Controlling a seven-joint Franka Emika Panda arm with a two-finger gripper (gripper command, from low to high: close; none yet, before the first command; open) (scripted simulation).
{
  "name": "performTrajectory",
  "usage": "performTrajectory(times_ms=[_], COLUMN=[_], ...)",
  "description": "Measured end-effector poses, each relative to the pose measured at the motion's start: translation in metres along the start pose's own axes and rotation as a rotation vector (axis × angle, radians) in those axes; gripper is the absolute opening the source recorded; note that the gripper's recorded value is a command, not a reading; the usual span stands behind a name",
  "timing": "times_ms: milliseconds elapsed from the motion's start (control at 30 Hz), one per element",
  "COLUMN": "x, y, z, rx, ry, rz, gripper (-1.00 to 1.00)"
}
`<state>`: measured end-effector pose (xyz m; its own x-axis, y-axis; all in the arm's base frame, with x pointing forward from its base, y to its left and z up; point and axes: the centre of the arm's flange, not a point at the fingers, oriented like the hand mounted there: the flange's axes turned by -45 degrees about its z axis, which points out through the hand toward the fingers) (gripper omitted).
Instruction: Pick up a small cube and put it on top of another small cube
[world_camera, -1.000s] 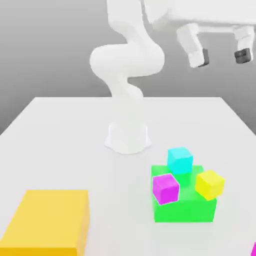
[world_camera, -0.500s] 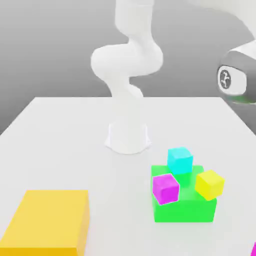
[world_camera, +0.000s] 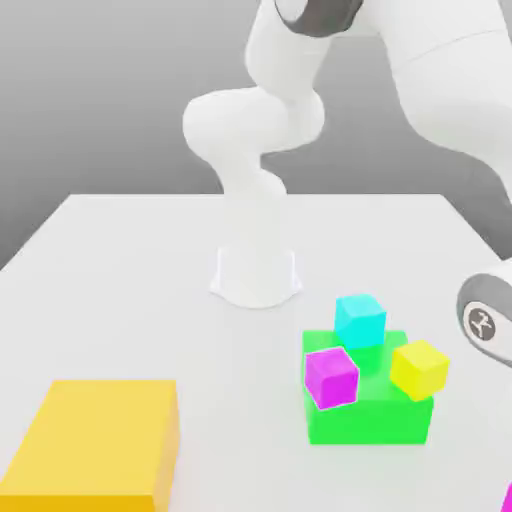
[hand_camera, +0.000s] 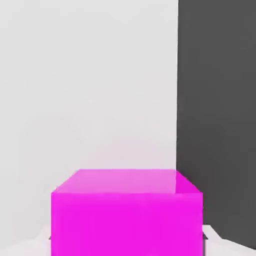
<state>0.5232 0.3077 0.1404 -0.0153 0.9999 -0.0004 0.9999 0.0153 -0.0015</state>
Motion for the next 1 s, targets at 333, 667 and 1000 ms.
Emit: performTrajectory(times_ms=[333, 667, 1000], x=[-0.025, -0.070, -0.095], y=[-0.037, -0.115, -0.158], z=[-0.106, -0.169, -0.126], rx=[0.031, 0.031, 0.001], ry=[0.028, 0.027, 0.001], rz=[0.096, 0.229, 0.294], gripper=[-1.00, -1.00, 1.00])
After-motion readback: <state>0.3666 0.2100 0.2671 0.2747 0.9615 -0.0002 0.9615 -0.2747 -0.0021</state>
